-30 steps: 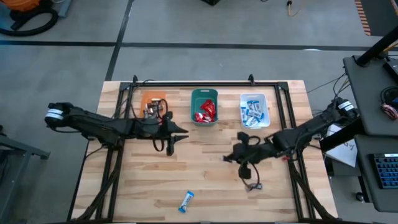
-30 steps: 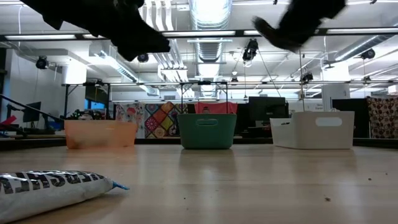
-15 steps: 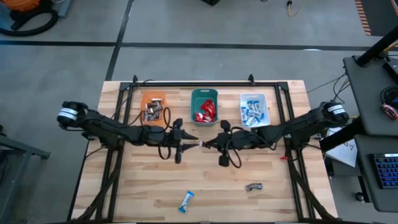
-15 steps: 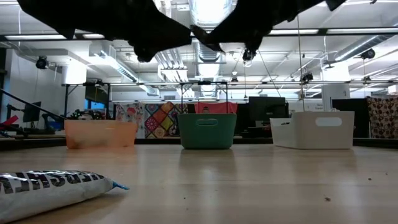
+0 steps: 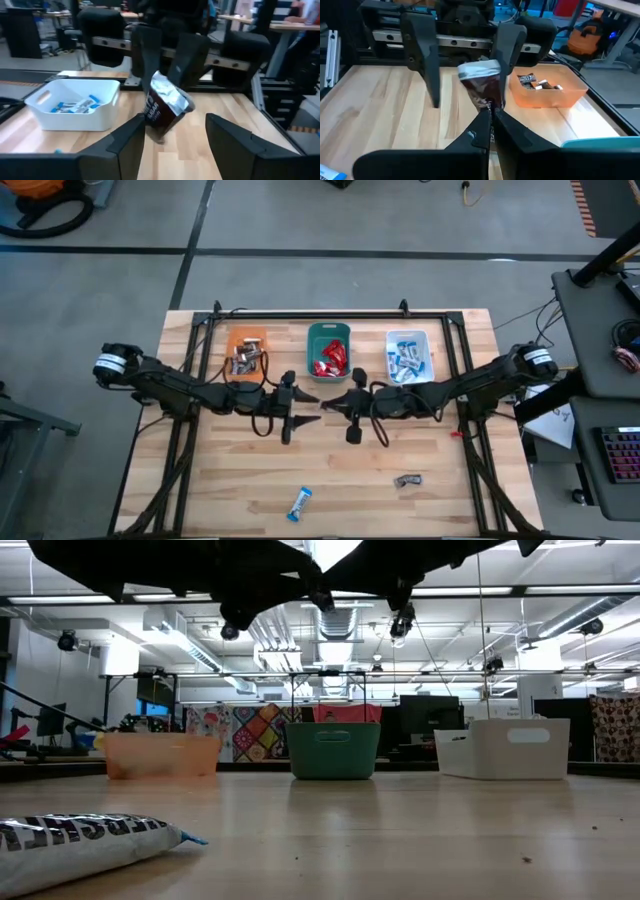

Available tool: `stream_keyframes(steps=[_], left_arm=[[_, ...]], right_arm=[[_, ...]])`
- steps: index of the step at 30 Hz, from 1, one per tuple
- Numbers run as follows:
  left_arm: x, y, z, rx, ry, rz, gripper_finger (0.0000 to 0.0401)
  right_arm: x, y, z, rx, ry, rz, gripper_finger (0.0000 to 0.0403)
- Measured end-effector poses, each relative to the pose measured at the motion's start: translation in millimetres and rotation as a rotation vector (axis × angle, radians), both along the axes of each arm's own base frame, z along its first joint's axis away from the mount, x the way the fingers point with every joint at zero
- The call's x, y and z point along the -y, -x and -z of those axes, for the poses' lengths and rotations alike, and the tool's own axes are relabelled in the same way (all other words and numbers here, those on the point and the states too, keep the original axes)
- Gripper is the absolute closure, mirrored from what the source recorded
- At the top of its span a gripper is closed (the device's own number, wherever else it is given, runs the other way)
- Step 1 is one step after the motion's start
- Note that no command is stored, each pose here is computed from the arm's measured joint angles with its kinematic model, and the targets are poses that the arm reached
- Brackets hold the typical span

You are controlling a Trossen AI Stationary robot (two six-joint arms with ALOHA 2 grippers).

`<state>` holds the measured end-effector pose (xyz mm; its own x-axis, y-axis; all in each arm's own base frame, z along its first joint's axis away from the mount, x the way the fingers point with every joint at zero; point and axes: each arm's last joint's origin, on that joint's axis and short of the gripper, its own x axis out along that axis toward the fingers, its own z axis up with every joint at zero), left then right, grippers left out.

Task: Organize candy in baskets
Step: Put the black chocolate bar into the orange bin

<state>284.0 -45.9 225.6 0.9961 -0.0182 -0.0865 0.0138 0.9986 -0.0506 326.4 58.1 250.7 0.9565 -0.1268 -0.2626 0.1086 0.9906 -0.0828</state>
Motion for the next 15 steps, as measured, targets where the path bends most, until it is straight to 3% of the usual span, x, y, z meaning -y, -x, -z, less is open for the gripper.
stream_keyframes(steps=[6, 15], left_arm=[[-2.1, 0.0, -0.7, 0.006, -0.001, -0.072, 0.0243], [-2.5, 1.0, 2.7, -0.037, -0.011, -0.079, 0.0375]], right_arm=[[0.2, -1.7, 3.3, -0.011, 0.034, 0.011, 0.0391], [0.3, -1.0, 8.1, -0.056, 0.04, 0.012, 0.0391]])
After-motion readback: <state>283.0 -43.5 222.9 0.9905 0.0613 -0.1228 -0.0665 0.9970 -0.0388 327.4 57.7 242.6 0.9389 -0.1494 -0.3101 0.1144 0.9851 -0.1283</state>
